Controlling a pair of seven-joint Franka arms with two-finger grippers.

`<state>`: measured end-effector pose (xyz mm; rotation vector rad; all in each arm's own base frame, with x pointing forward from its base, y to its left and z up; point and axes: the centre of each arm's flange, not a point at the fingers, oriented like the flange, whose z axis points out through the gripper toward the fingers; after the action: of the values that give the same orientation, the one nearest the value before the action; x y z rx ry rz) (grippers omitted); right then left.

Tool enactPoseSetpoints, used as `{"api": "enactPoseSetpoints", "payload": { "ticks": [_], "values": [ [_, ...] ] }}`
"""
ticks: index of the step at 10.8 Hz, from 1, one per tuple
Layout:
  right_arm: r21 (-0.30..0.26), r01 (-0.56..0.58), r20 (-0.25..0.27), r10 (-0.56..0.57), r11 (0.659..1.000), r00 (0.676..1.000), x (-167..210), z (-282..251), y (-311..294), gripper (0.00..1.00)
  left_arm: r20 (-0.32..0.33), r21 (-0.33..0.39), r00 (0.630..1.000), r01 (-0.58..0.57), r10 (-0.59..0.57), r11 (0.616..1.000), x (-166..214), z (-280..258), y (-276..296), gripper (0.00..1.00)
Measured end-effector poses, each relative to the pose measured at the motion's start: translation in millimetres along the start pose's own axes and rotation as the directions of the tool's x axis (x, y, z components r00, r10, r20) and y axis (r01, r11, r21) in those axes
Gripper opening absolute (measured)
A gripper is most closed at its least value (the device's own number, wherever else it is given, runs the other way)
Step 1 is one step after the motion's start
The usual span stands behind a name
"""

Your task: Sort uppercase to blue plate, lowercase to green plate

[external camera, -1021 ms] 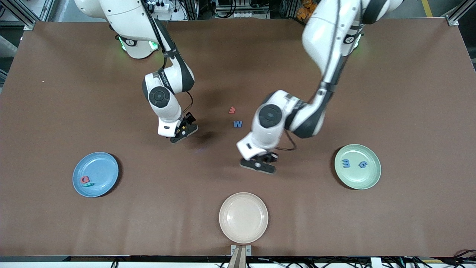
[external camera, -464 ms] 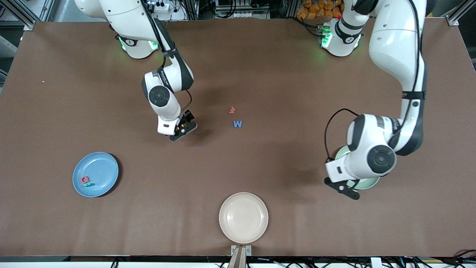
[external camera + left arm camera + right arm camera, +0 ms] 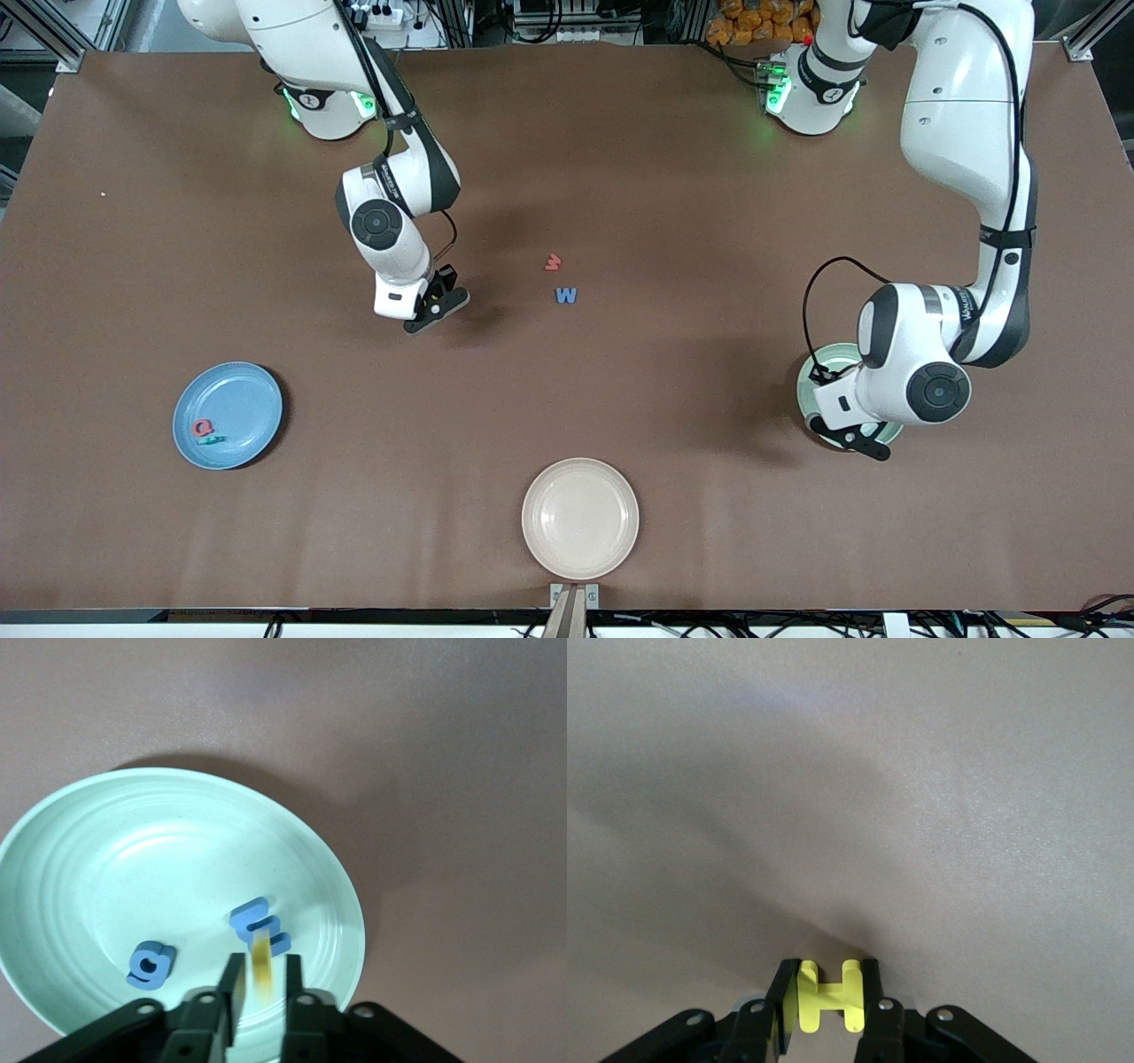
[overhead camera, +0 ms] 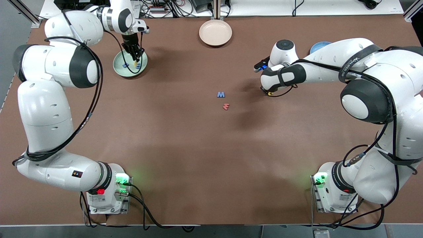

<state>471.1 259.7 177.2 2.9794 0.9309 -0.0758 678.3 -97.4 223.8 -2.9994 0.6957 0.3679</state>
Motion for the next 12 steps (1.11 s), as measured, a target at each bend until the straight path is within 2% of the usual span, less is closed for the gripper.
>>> {"api": "enactPoseSetpoints", "payload": {
  "ticks": [3, 4, 5, 6, 8, 10, 12],
  "values": [
    [0.002, -0.039, -0.034, 0.039, 0.999, 0.999, 3.4, -14.9, 20.1, 0.33, -0.032, 0.010, 0.999, -0.021, 0.021, 1.000, 5.8, -15.6, 13.0, 0.72],
    [0.010, -0.060, -0.051, 0.061, 0.998, 0.997, 6.9, -30.9, 44.7, 0.33, -0.056, 0.011, 0.998, -0.030, 0.031, 0.999, 11.3, -31.9, 36.3, 0.86],
    [0.023, -0.068, -0.054, 0.069, 0.997, 0.996, 11.0, -52.1, 80.3, 0.33, -0.076, 0.011, 0.997, -0.005, 0.006, 1.000, 17.1, -49.1, 73.5, 0.95],
    [0.037, -0.074, -0.046, 0.076, 0.997, 0.996, 12.2, -75.7, 127.2, 0.33, -0.088, 0.011, 0.996, 0.020, -0.019, 1.000, 22.3, -63.7, 126.7, 1.00],
    [0.053, -0.073, -0.044, 0.075, 0.996, 0.996, -2.3, -118.0, 239.9, 0.33, -0.104, 0.015, 0.994, 0.016, -0.015, 1.000, 23.7, -76.0, 255.5, 1.00],
    [0.020, -0.044, -0.064, 0.046, 0.999, 0.997, -23.4, -122.5, 331.1, 0.33, -0.100, -0.028, 0.991, 0.084, -0.087, 0.996, 12.2, -74.5, 350.2, 1.00],
    [-0.014, -0.046, -0.062, 0.045, 0.999, 0.997, -28.0, -109.0, 382.5, 0.33, -0.109, -0.063, 0.979, 0.169, -0.175, 0.984, -2.1, -75.3, 417.8, 1.00]
  ]
}}
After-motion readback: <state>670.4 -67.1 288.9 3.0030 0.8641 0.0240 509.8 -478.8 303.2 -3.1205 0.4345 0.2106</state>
